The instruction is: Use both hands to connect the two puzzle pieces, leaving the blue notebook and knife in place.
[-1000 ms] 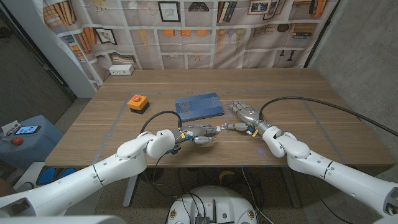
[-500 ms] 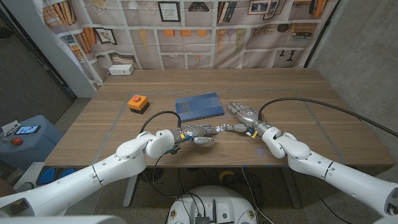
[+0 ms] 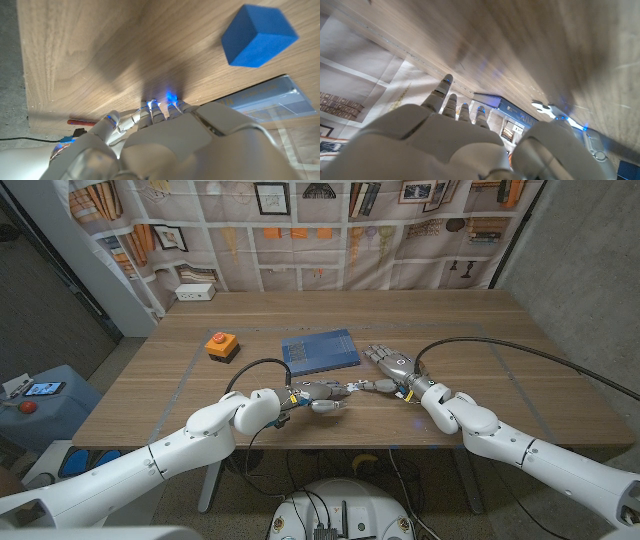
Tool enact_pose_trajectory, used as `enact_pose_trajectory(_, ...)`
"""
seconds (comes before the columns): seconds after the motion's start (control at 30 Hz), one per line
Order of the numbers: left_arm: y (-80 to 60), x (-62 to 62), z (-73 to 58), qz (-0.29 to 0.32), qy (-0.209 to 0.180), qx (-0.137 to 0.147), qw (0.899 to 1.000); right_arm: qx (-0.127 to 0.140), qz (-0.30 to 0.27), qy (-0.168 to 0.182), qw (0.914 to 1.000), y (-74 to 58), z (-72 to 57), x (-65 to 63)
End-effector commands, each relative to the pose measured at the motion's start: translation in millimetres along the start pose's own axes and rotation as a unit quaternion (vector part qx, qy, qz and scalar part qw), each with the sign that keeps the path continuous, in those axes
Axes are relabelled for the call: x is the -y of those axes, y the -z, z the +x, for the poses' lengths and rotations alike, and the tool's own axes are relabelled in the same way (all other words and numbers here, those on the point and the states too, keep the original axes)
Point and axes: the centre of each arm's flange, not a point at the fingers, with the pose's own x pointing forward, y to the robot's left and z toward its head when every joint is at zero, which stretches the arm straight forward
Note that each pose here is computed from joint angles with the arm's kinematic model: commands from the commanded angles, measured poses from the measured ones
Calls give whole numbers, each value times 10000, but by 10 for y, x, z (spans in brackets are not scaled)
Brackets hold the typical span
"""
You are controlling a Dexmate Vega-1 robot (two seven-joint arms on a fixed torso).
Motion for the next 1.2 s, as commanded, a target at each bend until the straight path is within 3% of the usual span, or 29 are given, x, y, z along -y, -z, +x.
enact_pose_trajectory(0.03,3,-4,2,11,13,-1,10000,49,-26,22,10000,-5,38,4)
enact_pose_trajectory(1.2,5,17,18,-20,71,21,10000,-85,31,-251,9996,24,96,-96)
